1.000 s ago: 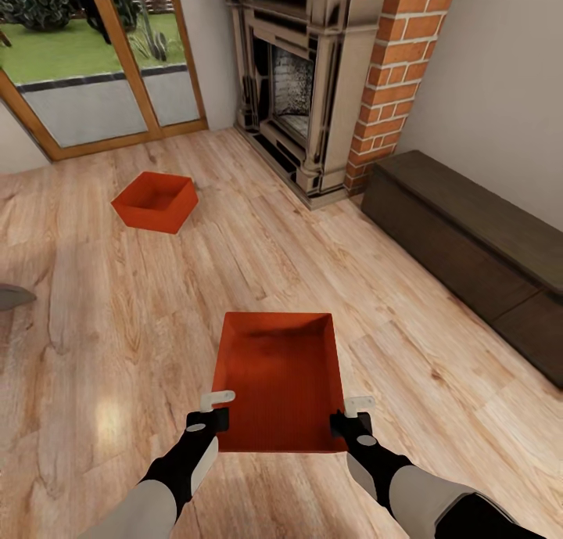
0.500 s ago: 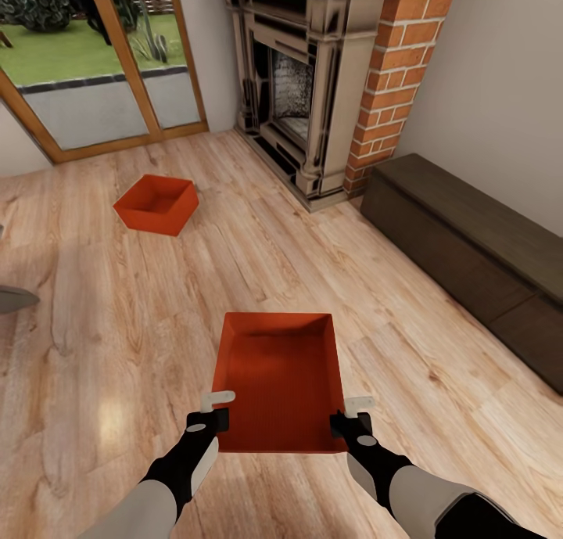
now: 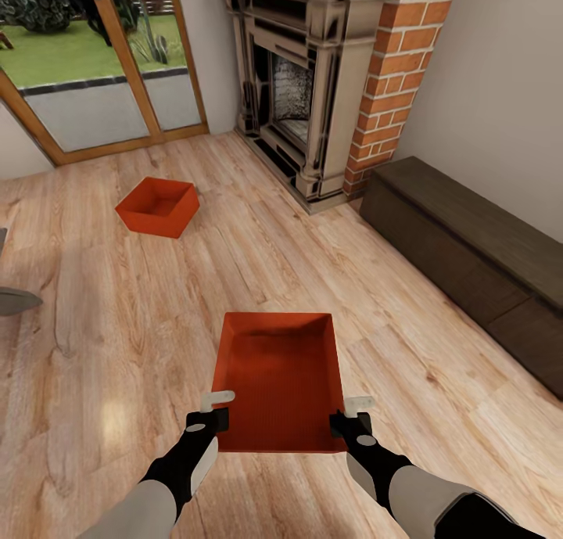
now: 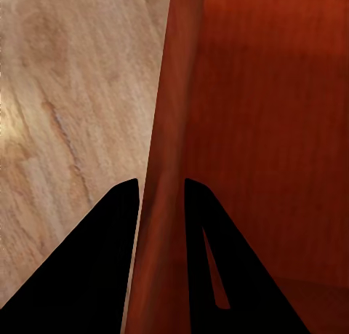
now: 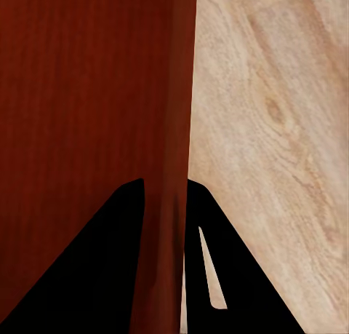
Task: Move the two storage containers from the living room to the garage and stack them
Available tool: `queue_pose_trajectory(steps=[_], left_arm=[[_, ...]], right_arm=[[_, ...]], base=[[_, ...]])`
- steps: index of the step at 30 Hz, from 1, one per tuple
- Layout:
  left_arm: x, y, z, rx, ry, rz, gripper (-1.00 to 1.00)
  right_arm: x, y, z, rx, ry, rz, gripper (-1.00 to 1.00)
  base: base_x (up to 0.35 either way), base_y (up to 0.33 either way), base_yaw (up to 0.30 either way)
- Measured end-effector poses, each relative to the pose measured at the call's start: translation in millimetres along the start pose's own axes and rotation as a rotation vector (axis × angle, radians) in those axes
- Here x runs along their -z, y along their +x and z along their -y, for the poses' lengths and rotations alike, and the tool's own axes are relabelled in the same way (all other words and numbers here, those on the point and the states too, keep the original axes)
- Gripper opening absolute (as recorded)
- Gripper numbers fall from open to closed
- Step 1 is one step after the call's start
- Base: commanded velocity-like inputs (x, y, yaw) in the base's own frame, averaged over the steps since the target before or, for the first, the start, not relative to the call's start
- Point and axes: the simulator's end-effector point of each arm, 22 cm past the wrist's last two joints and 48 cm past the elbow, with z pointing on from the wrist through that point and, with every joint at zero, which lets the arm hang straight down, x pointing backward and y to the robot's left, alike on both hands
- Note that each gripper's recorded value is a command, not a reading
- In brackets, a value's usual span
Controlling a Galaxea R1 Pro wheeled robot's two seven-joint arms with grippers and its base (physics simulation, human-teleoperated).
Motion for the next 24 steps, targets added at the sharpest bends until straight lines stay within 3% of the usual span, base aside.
queue_pose_trajectory(steps=[24], left_arm=[[33.4, -12.7, -3.0, -0.001, 0.0, -0.001, -1.0]], right_arm=[[32.5, -14.8, 2.1, -0.001, 0.0, -0.001, -1.0]], base=[[0.0, 0.0, 0.0]])
